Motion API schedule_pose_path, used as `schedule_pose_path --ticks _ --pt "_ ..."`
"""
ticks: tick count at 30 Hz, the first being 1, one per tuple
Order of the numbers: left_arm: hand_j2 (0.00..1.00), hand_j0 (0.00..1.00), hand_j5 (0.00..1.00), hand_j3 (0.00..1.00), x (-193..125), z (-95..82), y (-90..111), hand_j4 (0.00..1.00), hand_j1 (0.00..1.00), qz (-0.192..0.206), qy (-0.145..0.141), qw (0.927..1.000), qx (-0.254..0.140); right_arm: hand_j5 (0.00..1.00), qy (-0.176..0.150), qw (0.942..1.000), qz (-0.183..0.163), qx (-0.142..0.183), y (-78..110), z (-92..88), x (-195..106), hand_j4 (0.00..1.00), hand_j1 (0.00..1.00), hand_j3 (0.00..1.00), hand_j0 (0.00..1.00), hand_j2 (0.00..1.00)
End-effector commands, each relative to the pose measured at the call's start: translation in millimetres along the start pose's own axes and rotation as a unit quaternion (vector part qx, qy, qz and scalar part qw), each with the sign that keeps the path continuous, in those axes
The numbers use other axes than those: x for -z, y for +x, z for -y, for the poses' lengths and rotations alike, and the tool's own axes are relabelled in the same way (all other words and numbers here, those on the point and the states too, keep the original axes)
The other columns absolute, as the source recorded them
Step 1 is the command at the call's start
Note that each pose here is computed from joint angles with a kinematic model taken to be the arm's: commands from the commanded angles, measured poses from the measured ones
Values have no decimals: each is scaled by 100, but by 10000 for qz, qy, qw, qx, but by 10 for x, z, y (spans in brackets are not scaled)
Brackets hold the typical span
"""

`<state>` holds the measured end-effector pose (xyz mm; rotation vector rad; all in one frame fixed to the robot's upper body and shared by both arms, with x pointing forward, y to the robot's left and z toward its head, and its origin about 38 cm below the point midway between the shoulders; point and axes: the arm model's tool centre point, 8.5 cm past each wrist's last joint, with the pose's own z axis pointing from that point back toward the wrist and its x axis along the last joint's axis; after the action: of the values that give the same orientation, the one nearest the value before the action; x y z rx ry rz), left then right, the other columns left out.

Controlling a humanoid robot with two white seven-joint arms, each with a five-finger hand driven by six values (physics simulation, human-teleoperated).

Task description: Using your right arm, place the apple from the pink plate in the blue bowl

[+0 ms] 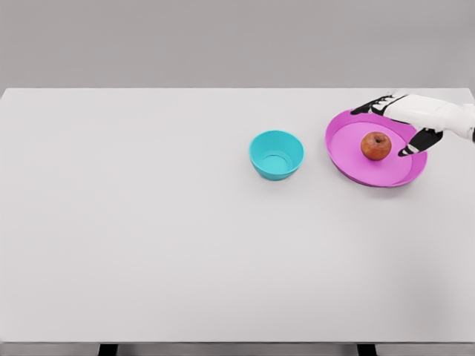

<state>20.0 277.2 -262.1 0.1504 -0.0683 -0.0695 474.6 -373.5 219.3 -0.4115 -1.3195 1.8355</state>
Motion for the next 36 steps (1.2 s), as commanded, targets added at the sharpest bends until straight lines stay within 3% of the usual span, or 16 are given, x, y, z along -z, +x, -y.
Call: schedule_pose_path --ticks 1,5,12,19,30,36 --pt "100 100 100 100 0 -1 0 100 100 -1 2 10000 3 100 179 9994 -103 272 -97 -192 65 100 100 100 100 100" --pt "100 100 100 100 0 -1 0 100 100 -1 2 10000 3 100 352 9983 -293 371 -216 -249 137 100 100 100 100 100" --pt "100 100 100 100 0 -1 2 100 100 6 2 10000 3 100 510 9969 -386 464 -264 -292 319 100 100 100 100 100" --pt "100 100 100 100 0 1 2 100 100 7 -5 10000 10 100 621 9954 -523 510 -333 -366 307 100 100 100 100 100" --pt "100 100 100 100 0 1 2 100 100 6 -5 10000 2 100 666 9954 -516 446 -304 -276 465 100 100 100 100 100" --pt "100 100 100 100 0 -1 0 100 100 -1 2 10000 3 100 826 9940 -570 442 -318 -343 515 100 100 100 100 100"
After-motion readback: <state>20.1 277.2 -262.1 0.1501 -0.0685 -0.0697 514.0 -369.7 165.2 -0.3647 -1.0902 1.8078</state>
